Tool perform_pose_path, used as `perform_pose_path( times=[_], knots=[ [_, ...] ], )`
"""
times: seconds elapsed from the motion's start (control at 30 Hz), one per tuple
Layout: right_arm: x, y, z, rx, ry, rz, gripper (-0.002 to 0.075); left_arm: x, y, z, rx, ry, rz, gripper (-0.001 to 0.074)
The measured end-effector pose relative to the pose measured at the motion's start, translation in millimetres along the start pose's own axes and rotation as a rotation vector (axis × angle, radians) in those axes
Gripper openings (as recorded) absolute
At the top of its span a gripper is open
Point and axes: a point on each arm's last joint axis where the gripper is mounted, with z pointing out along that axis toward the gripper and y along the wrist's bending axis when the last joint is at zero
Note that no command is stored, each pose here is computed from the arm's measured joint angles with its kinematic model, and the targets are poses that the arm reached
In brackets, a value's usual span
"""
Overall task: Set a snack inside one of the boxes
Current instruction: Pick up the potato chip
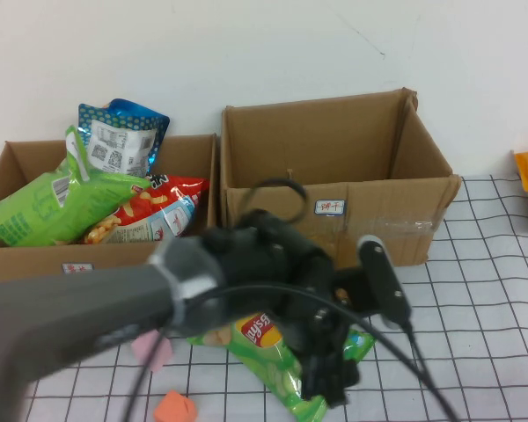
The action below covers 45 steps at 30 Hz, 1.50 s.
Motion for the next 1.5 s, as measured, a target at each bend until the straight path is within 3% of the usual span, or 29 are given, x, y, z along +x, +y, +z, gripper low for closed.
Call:
perform_pose_path(
  times=[0.4, 0.9, 1.0, 1.07, 1.17, 1.23, 1.37, 1.5],
  knots=[
    [0, 0, 0, -0.001, 0.002, -0.021, -0.0001, -31, 12, 45, -0.053, 0.007, -0.036, 0.0577],
    [0, 0, 0, -0.005, 0.005, -0.04, -0.0001, -21, 6, 77, -0.01, 0.12, -0.067, 0.0569],
    [1, 1, 0, -0.006, 0.006, -0.039, -0.0001, -18, 7, 79, -0.027, 0.158, -0.085, 0.0486],
    [1, 1, 0, -0.006, 0.007, -0.04, -0.0001, -14, 8, 80, -0.041, 0.192, -0.094, 0.0378],
    [1, 1, 0, -0.007, 0.008, -0.039, -0.0001, -11, 9, 80, -0.056, 0.232, -0.097, 0.0157],
    [1, 1, 0, -0.007, 0.008, -0.039, -0.0001, -9, 9, 80, -0.06, 0.25, -0.102, 0.0073],
    [1, 1, 0, -0.007, 0.008, -0.039, -0.0001, -12, 10, 68, -0.055, 0.239, -0.133, 0.0025],
    [1, 1, 0, -0.007, 0.008, -0.039, -0.0001, -24, 10, 30, -0.021, 0.15, -0.215, 0.0016]
  ],
)
